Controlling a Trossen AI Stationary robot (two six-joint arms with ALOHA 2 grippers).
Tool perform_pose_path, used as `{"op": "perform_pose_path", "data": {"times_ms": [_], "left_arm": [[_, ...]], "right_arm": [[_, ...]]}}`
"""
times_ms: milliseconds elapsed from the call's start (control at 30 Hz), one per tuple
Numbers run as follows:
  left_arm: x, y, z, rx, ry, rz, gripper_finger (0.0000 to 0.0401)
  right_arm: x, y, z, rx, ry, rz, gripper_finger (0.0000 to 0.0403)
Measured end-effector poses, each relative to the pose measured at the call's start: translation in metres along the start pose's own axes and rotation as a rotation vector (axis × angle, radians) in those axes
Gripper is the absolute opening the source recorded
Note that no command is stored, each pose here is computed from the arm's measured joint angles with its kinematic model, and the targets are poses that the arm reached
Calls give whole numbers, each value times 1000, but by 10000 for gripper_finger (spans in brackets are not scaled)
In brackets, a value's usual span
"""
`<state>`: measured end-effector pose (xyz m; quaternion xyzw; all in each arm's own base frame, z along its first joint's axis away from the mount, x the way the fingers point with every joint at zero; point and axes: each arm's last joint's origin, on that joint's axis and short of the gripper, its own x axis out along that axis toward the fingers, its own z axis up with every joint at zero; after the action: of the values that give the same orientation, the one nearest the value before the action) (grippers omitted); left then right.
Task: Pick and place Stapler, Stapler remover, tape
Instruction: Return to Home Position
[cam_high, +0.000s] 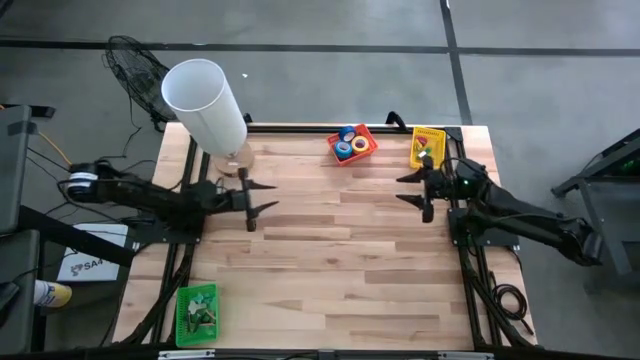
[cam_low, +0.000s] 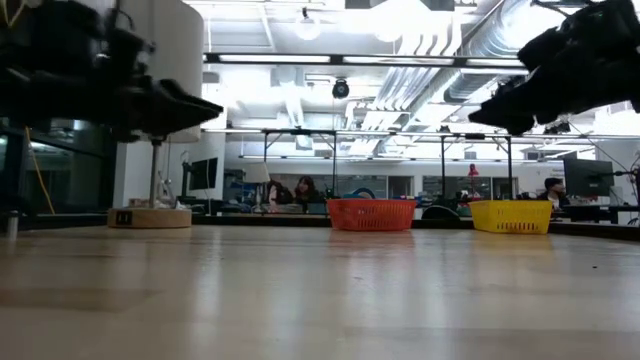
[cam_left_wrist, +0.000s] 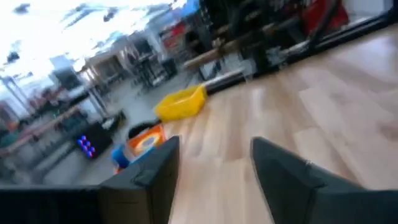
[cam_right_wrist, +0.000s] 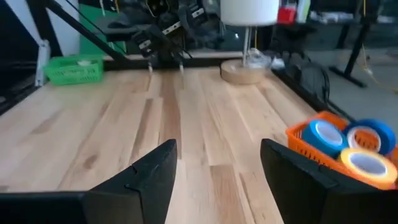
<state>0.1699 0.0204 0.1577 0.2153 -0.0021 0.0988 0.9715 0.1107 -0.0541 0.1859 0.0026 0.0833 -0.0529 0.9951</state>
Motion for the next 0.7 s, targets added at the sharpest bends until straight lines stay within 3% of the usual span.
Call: {"op": "perform_pose_path", "data": {"times_ms": [200,400,567,700], "left_arm": [[-13,5,6,81,-36,54,193],[-25,12,24,152,-167,35,193],[-42,15,26,150,-132,34,193],[-56,17,27,131,-123,44,193]], "right_arm": [[-16,9,11,-43,-126,55,224],[-38,15,8,-34,-177,-29,221],[-40,15,11,16,-178,48,222],[-39,14,10,33,-201,43,222]]}}
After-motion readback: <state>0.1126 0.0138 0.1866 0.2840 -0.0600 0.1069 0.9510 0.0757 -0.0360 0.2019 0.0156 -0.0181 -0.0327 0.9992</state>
